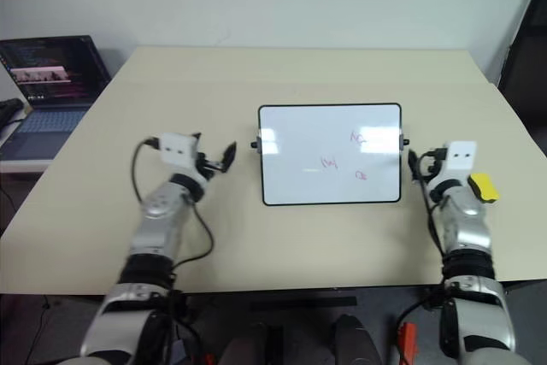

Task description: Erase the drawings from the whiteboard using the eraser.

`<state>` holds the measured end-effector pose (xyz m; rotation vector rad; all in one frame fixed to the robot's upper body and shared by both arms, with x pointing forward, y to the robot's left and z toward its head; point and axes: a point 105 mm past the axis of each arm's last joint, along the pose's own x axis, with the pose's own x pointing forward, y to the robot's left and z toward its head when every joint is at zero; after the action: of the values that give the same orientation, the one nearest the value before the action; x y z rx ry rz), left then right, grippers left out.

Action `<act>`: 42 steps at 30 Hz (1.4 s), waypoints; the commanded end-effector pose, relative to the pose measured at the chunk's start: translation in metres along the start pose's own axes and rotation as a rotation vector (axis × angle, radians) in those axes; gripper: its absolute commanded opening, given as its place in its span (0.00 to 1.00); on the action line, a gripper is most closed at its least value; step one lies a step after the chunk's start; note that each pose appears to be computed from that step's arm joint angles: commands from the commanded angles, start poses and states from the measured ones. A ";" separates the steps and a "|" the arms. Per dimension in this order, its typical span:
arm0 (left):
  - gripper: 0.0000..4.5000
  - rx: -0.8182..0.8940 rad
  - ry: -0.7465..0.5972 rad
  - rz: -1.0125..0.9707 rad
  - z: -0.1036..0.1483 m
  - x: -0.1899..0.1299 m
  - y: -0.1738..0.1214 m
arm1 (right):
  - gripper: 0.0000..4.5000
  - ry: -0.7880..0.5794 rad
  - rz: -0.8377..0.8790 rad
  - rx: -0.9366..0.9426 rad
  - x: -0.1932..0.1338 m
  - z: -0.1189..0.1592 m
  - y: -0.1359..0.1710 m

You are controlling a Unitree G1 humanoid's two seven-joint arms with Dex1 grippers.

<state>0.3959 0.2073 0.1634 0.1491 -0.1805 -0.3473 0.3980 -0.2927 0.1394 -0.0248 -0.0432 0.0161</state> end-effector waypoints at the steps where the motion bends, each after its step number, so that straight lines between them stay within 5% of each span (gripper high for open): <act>1: 1.00 0.010 -0.007 -0.303 0.041 -0.016 -0.018 | 0.99 -0.029 0.043 0.007 -0.013 0.029 -0.018; 3: 1.00 0.012 0.024 -0.408 0.053 -0.027 -0.022 | 0.99 -0.010 0.071 0.001 -0.018 0.034 -0.023; 7: 1.00 -0.064 0.031 -0.738 0.084 -0.030 -0.085 | 0.99 0.055 0.081 0.023 -0.031 0.039 -0.045; 13: 1.00 -0.117 0.027 -0.941 0.079 -0.004 -0.169 | 0.99 0.147 0.013 0.022 -0.034 0.032 -0.085; 19: 1.00 -0.066 0.026 -1.027 0.072 0.007 -0.223 | 0.99 0.240 0.111 0.011 -0.037 0.020 -0.086; 31: 1.00 0.005 -0.004 -0.997 0.070 0.015 -0.264 | 0.99 0.369 0.085 -0.037 -0.043 -0.011 -0.094; 42: 1.00 -0.005 0.008 -0.999 0.068 0.011 -0.264 | 0.99 0.388 0.001 0.001 -0.043 -0.016 -0.106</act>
<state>0.3117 -0.0489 0.1746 0.2192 -0.0361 -1.3312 0.3575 -0.3912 0.1094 0.0021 0.3835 0.0328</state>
